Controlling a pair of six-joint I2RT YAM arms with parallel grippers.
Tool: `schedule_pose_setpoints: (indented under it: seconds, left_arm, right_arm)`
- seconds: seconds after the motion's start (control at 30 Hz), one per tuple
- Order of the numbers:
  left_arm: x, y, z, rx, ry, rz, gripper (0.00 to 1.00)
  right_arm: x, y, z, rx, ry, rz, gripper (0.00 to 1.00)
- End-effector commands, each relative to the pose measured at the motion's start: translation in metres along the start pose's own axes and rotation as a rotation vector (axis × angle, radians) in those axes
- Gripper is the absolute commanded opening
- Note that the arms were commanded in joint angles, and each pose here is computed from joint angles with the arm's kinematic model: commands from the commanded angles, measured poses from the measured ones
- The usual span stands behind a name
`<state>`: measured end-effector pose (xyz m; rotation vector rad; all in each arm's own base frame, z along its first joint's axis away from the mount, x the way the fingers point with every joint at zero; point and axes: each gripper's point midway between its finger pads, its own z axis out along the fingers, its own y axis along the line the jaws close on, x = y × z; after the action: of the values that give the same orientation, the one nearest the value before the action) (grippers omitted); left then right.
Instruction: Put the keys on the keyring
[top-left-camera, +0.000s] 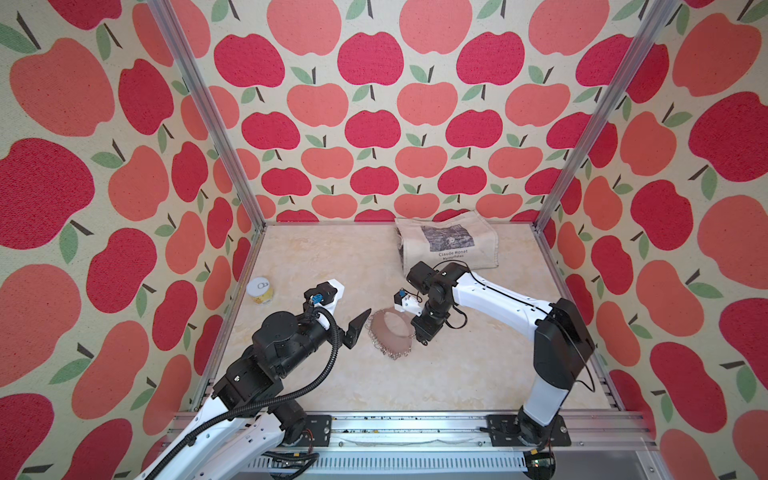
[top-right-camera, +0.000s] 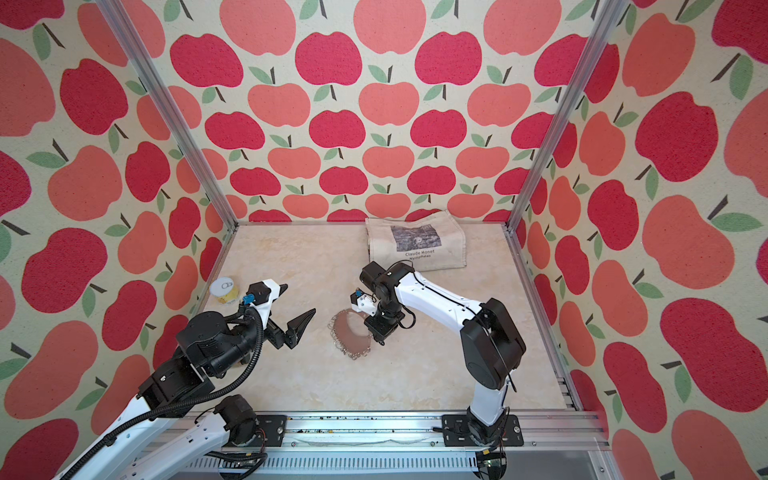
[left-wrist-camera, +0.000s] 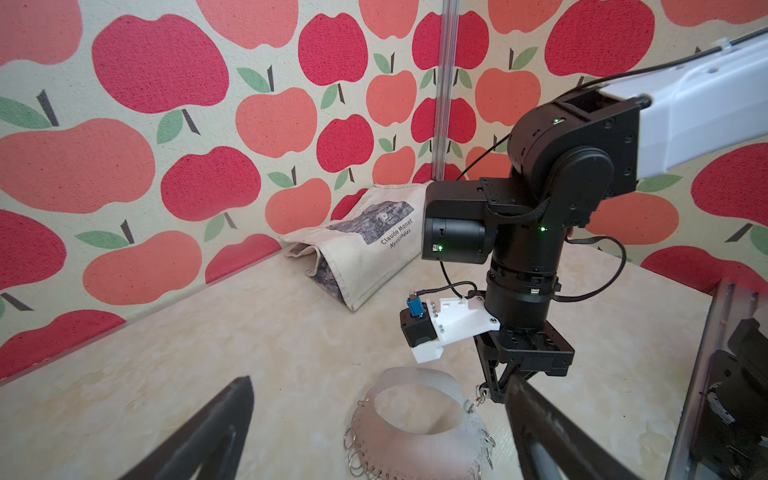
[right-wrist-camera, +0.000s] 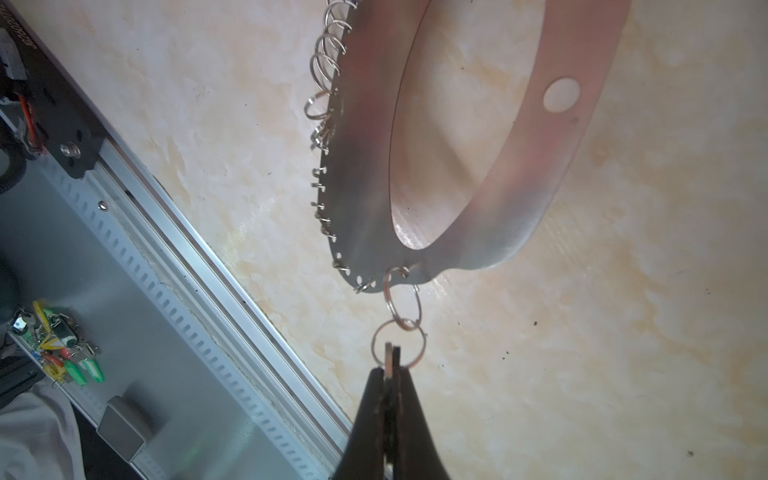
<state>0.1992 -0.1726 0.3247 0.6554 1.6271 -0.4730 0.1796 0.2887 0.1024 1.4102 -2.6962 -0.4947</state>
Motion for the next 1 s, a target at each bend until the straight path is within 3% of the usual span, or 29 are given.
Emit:
schedule_pose_setpoints:
  seconds: [0.0,0.13,0.27,0.33,0.6,0.97]
  left_arm:
    - [-0.001,-0.002,0.003,0.011,0.005,-0.022,0.96]
    - [0.002,0.0,0.006,0.002,0.015,-0.018,0.96]
    - [0.005,0.003,0.007,-0.018,0.028,-0.017,0.97]
    - [0.007,0.007,0.008,-0.036,0.04,-0.022,0.96]
    - [0.016,0.043,0.01,-0.222,0.055,-0.083,0.99]
    - [0.04,0.113,0.006,-0.548,0.018,-0.067,0.99]
  right_arm:
    - [0.004,-0.008,0.002,0.012,-0.038,0.072,0.0]
    - [0.023,-0.025,0.013,0.059,0.008,0.152,0.01]
    - [0.039,-0.042,0.016,0.115,0.019,0.24,0.3]
    - [0.043,-0.052,0.013,0.158,-0.001,0.277,0.38]
    - [0.033,-0.075,-0.018,0.235,-0.231,0.368,0.53]
    - [0.008,-0.112,-0.075,0.311,-0.533,0.342,0.83]
